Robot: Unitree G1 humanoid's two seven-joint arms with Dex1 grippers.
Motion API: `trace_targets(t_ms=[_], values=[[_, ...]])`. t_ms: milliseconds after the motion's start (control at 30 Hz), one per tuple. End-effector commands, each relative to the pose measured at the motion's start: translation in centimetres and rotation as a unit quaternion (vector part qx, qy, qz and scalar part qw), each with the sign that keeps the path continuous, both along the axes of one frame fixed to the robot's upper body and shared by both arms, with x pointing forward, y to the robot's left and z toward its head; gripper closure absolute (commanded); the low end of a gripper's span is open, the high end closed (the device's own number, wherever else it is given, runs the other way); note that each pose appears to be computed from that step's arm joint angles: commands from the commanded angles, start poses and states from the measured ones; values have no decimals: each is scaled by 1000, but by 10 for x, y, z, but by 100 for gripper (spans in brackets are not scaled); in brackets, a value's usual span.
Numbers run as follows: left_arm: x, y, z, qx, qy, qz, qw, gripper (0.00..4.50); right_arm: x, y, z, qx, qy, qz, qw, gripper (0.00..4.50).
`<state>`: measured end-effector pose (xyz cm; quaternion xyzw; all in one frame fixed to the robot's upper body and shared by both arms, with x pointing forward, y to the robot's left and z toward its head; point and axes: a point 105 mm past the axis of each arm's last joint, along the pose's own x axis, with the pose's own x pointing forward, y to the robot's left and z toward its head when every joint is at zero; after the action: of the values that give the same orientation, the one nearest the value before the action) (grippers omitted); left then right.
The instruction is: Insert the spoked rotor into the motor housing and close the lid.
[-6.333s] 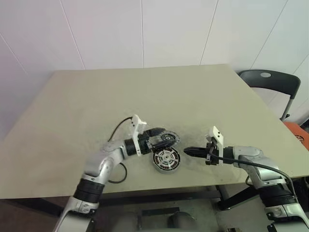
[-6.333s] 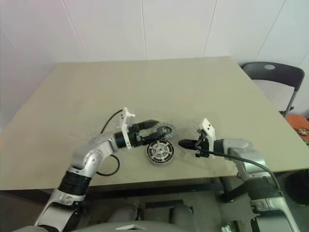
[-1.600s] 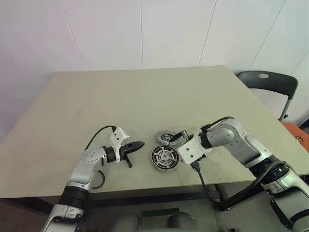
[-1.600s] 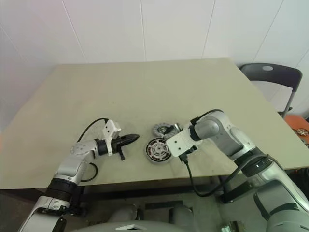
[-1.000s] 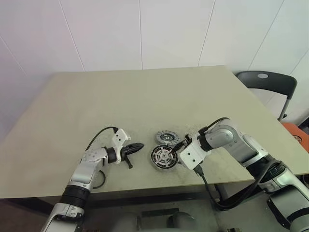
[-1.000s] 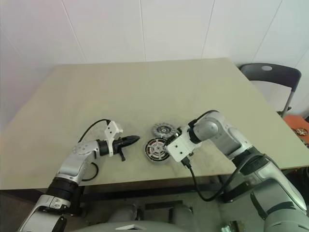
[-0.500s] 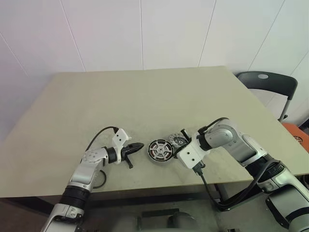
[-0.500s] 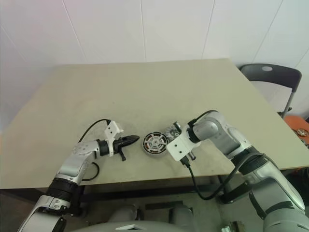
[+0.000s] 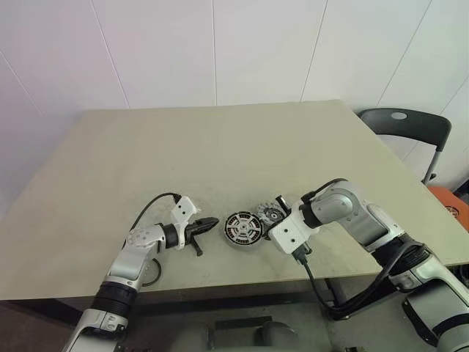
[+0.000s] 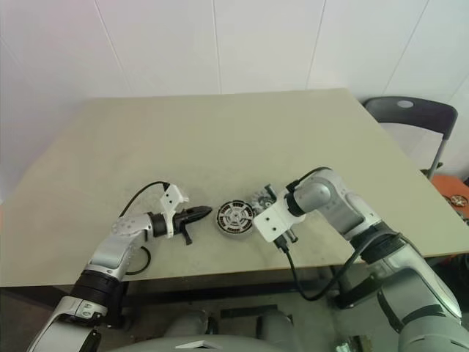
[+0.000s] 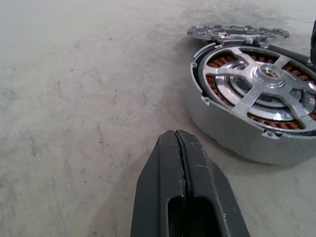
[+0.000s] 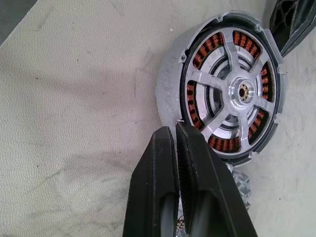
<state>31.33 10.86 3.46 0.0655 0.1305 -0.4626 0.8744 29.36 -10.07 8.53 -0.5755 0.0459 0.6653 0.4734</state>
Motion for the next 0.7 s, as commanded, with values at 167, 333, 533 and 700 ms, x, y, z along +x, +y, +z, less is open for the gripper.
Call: trace_targets(t_ms=[167,333,533,700], values=[[1,-2,7,1,-17,-3,1000,450,4,10,7,11,-19,15,1000,377],[0,-3,5,2,-14,-5,1000,450,6,13,11,18,-34,22,999,255],[0,-3,1,7,-10,-7,1000,450,6,16,15,27,-49,32,998,255],[0,-4,-1,9,-7,-9,1000,450,6,15,16,28,-50,33,998,255]])
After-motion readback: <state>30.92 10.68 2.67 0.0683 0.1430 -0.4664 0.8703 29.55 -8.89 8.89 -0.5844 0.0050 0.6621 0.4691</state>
